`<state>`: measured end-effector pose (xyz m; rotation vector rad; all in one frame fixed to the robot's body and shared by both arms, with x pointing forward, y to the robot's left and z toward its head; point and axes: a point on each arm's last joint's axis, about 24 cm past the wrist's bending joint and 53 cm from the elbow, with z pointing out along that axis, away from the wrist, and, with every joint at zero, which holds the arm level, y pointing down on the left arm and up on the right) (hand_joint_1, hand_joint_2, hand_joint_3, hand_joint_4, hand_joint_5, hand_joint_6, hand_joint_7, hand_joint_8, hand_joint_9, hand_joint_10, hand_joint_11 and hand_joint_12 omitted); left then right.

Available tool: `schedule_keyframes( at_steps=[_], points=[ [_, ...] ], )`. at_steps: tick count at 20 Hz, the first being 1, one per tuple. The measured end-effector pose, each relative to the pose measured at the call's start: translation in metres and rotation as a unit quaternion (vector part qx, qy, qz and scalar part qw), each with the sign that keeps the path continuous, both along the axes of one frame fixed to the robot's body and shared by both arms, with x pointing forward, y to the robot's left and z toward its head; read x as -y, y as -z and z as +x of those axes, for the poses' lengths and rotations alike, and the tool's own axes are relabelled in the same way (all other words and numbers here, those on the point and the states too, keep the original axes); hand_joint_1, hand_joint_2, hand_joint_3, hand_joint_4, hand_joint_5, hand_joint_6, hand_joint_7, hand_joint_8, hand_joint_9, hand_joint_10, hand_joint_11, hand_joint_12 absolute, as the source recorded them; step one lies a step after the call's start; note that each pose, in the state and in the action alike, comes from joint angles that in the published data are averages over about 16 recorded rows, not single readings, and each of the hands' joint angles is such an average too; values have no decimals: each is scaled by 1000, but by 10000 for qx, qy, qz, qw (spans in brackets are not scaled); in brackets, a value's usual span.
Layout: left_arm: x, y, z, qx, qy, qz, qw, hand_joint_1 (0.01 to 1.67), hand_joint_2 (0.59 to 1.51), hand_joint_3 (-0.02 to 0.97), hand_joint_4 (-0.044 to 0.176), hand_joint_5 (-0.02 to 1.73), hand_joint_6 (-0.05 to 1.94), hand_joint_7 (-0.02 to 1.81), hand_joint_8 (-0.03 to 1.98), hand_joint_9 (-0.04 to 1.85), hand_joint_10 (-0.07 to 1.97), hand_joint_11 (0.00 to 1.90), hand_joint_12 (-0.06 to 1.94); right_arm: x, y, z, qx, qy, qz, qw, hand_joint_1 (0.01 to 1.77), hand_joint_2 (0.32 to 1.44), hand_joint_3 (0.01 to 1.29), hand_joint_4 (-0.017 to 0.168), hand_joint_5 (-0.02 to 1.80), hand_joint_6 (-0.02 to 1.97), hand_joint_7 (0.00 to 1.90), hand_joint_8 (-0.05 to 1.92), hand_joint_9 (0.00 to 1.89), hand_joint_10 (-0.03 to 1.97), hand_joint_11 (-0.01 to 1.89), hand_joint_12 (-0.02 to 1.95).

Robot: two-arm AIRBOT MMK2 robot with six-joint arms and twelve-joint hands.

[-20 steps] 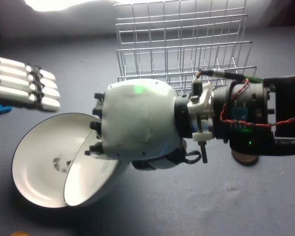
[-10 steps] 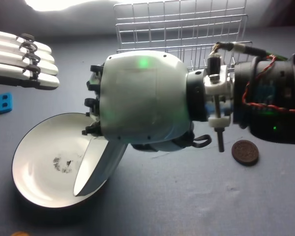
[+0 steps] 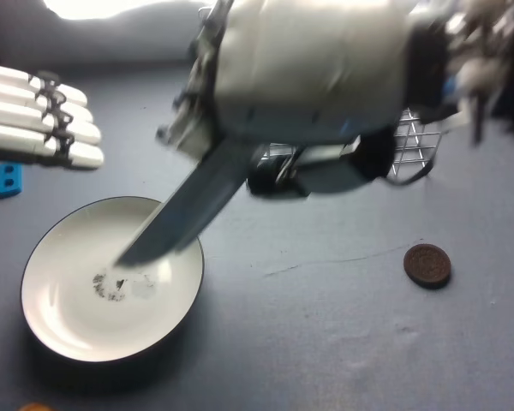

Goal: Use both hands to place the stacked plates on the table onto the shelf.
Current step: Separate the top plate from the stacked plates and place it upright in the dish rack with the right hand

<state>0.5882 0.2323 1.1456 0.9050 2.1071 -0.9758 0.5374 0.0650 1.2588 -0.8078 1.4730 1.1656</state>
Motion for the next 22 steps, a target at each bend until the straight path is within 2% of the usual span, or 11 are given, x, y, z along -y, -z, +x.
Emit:
schedule_keyframes(
  at_steps=[7, 14, 22],
  points=[
    [-5, 12, -7, 10, 64, 308, 9995, 19, 1093, 17, 6, 19, 6, 17, -16, 21, 13, 14, 2, 36, -42, 20, -1034, 104, 650, 9925, 1223, 987, 13, 2, 994, 852, 1105, 813, 1219, 508, 954, 1085],
    [-9, 29, -15, -203, 102, 537, 9983, 19, 1105, 17, 6, 21, 6, 16, -16, 19, 13, 15, 3, 73, -66, 52, -2003, 339, 1156, 9723, 1304, 976, 13, -4, 988, 873, 1065, 849, 1066, 907, 903, 1085],
    [-12, 57, -22, -535, 94, 816, 9952, 19, 1112, 17, 4, 20, 7, 15, -15, 14, 13, 15, 5, 114, -71, 102, -2617, 1000, 1560, 9472, 1338, 974, 13, -6, 968, 943, 1044, 874, 1041, 945, 902, 1066]
  ],
)
